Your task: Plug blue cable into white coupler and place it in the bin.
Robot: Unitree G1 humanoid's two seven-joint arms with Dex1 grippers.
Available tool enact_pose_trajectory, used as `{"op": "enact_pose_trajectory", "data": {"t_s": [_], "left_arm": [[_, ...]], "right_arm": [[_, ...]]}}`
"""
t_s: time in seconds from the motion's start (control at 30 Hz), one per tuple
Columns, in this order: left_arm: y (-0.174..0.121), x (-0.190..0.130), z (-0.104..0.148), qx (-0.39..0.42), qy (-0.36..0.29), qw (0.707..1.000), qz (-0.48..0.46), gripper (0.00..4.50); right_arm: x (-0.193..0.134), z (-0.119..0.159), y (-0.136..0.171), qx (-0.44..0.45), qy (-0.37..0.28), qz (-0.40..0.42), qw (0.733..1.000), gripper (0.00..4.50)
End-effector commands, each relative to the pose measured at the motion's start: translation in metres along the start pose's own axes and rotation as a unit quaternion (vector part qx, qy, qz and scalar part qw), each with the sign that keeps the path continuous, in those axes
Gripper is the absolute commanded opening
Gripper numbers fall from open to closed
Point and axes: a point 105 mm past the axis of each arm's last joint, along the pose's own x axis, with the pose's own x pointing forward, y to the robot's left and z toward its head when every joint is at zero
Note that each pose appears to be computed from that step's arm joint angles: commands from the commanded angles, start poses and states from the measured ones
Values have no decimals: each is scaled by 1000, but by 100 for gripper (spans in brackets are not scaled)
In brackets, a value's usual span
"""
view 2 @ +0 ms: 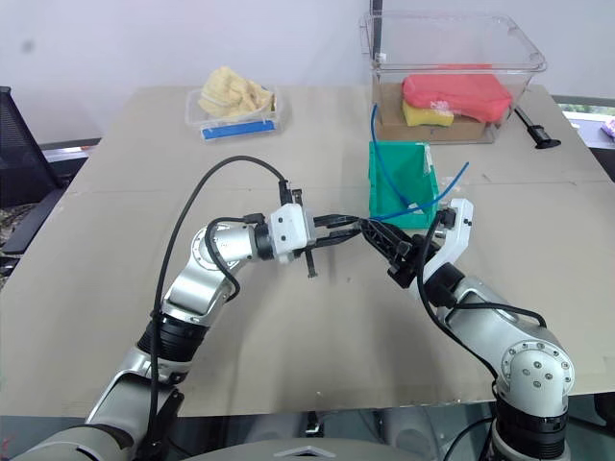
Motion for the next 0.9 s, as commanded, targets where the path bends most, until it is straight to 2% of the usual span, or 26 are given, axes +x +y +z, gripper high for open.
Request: {"op": "enact_pose_trajectory", "data": {"t_s": [0.03, 0.83, 0.87, 0.9], "left_arm": [[3, -2, 12, 14, -24, 1000, 7, 0], [-3, -9, 4, 8, -27, 1000, 13, 0], [-3, -9, 5, 8, -28, 999, 13, 0], [-3, -9, 5, 8, -28, 999, 13, 0]], "right_arm": [[0, 6, 11, 0, -14, 22, 1000, 187], [2, 3, 9, 0, -4, 17, 1000, 187], [2, 3, 9, 0, -4, 16, 1000, 134], [2, 3, 8, -1, -4, 15, 1000, 107]]}}
